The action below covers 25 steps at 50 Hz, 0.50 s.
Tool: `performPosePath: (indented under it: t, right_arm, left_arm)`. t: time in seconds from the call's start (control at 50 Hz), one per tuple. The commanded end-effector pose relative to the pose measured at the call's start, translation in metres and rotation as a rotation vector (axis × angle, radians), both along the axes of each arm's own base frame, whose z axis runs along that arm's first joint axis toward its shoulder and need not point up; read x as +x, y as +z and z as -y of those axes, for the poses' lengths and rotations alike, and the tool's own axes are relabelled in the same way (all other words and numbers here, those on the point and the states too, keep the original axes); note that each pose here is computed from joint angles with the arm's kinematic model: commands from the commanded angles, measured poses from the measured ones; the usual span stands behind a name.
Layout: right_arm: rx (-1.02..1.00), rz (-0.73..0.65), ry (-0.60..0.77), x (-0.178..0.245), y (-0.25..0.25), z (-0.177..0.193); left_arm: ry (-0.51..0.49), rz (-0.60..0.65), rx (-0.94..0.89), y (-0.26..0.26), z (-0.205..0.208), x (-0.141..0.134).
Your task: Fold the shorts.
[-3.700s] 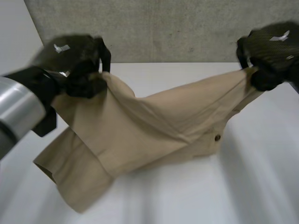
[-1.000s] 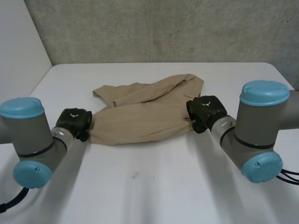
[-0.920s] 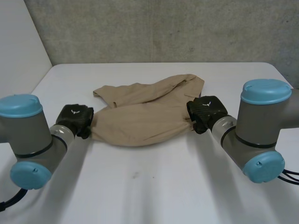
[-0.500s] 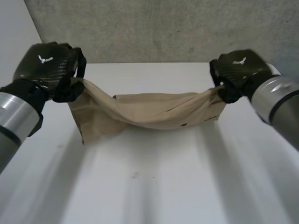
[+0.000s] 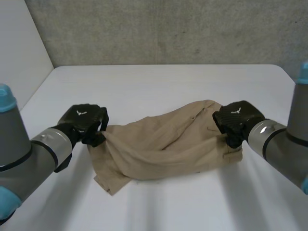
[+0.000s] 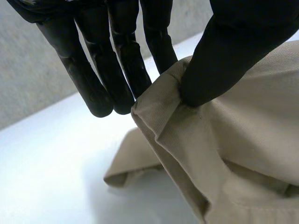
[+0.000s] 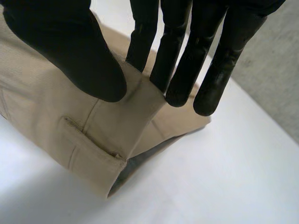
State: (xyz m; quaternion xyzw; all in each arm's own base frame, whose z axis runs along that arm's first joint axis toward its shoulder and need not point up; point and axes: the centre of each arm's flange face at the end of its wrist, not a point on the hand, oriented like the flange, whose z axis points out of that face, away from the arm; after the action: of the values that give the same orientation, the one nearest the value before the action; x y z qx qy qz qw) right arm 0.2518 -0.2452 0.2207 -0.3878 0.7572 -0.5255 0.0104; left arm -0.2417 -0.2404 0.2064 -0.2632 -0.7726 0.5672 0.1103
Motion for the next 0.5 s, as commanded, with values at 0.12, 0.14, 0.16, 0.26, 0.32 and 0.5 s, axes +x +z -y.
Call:
performPosePath:
  t: [0.12, 0.14, 0.16, 0.26, 0.32, 0.5]
  right_arm:
    - [0.060, 0.081, -0.061, -0.005, -0.002, -0.001]
    - [0.056, 0.083, -0.063, -0.006, 0.000, -0.003]
    - [0.050, 0.085, -0.064, -0.007, 0.003, -0.004]
    - [0.069, 0.075, -0.059, -0.011, 0.004, -0.015]
    - [0.130, 0.050, -0.054, -0.014, -0.001, -0.028]
    - [0.176, 0.027, -0.046, -0.015, -0.018, -0.036]
  left_arm:
    - [-0.013, 0.005, 0.003, -0.003, 0.000, -0.003]
    - [-0.013, 0.004, 0.003, -0.003, 0.000, -0.003]
    - [-0.013, 0.004, 0.003, -0.003, 0.000, -0.003]
    - [-0.013, 0.006, 0.005, -0.004, 0.001, -0.004]
    - [-0.013, 0.006, 0.005, -0.005, 0.002, -0.004]
    - [-0.013, 0.008, 0.011, -0.008, 0.006, -0.005]
